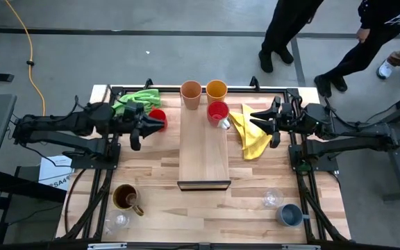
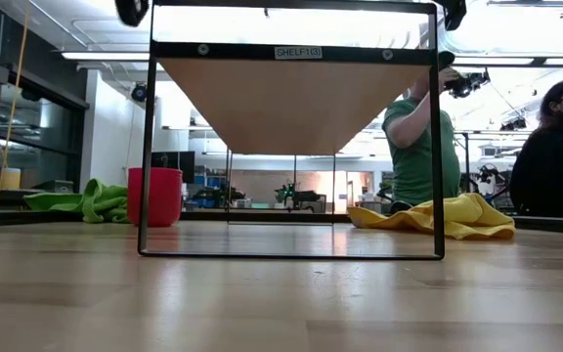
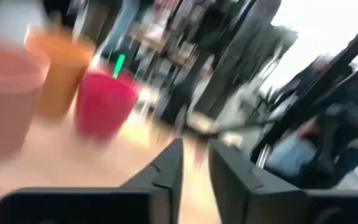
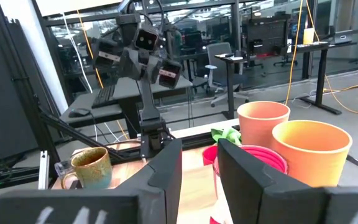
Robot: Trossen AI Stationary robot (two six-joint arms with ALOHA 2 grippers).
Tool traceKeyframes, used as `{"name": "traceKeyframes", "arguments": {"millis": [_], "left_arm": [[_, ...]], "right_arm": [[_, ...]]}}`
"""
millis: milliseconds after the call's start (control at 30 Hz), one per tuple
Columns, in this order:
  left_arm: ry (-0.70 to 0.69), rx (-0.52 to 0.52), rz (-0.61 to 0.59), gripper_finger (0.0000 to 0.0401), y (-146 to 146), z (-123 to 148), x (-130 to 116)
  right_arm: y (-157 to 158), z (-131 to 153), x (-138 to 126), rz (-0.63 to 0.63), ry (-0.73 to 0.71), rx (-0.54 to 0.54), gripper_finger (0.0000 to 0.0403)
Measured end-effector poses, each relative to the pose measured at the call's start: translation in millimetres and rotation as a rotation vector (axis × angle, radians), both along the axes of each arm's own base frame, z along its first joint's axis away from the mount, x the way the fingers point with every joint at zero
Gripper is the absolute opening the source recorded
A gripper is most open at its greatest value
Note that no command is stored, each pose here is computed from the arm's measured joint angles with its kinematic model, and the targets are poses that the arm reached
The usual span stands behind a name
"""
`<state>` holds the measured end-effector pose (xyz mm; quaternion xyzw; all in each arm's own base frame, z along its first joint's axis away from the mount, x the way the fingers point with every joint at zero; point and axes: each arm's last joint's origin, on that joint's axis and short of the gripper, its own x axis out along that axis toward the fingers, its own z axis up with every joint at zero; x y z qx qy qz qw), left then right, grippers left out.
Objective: Stack small to large cups/mugs on shelf
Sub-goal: Put the green cup on the shelf
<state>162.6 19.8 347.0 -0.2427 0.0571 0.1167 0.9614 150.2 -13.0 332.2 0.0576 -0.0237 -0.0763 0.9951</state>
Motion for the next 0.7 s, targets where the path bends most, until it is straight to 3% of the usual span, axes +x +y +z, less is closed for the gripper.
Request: {"name": "traceKeyframes", "arguments": {"millis": [100, 267, 467, 700], "left_arm": [[0.209, -0.066, -0.035, 0.0114, -2, 6, 0], [0.593, -0.122, -0.212, 0.0171, -19, 20, 1], [1.045, -0.029, -0.408, 0.0181, -56, 9, 5], [1.271, 0.112, -0.589, 0.0173, -106, -37, 5]], "right_arm": [[0, 0, 0, 0.000, -0.002, 0.014, 0.0094], [0, 0, 0, 0.000, -0.002, 0.015, 0.0094], [0, 0, 0, 0.000, -0.002, 0.015, 0.0094], [0, 0, 0, 0.000, -0.001, 0.015, 0.0094]]}}
